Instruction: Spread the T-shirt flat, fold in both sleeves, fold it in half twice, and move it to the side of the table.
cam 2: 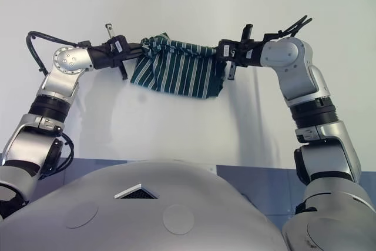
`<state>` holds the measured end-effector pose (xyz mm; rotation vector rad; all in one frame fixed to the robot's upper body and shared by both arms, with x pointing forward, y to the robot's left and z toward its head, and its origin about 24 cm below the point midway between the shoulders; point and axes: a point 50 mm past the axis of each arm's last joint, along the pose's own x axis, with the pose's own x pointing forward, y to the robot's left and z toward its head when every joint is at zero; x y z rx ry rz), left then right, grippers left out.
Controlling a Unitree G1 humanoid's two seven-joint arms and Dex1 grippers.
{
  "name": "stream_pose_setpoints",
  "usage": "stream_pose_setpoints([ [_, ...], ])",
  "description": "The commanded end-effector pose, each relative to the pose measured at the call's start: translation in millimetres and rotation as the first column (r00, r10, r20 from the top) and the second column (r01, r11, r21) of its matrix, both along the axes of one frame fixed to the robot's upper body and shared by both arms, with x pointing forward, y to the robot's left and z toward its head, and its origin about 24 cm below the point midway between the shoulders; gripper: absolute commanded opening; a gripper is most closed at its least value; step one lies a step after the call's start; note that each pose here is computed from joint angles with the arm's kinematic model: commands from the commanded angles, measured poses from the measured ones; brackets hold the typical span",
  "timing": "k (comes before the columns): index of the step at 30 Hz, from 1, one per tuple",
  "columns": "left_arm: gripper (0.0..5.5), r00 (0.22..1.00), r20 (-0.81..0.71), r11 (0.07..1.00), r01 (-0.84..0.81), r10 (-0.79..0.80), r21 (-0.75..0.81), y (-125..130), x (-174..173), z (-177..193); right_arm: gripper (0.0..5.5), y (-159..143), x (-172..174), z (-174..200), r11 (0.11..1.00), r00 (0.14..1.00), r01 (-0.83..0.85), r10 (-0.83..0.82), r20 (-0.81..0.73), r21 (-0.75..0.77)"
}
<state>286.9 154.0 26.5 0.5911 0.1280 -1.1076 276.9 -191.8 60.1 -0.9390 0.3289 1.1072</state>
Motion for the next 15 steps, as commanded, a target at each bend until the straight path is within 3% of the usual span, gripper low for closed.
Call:
stream_pose_setpoints([
  [1,0.0,0.998,-0.018,0.991,-0.064,0.066,0.114,15,2,-18,0.46,-4,7,-9,0.993,0.993,0.119,-0.119,0.015,0.007],
  [4,0.45,0.988,-0.06,0.987,-0.134,0.14,0.093,19,5,-25,1.1,-3,10,-25,0.957,0.961,0.27,-0.261,-0.093,0.102],
  [8,1.15,0.934,-0.222,0.955,-0.295,0.281,-0.033,13,10,-37,1.83,11,0,-59,0.792,0.811,0.52,-0.342,-0.474,0.319],
  [11,1.67,0.825,-0.368,0.863,-0.495,0.429,-0.103,15,20,-42,2.37,15,1,-63,0.628,0.702,0.655,-0.303,-0.644,0.419],
  [15,2.27,0.585,-0.654,0.654,-0.735,0.479,-0.179,14,34,-41,3.01,8,6,-67,0.387,0.561,0.803,-0.234,-0.794,0.453],
])
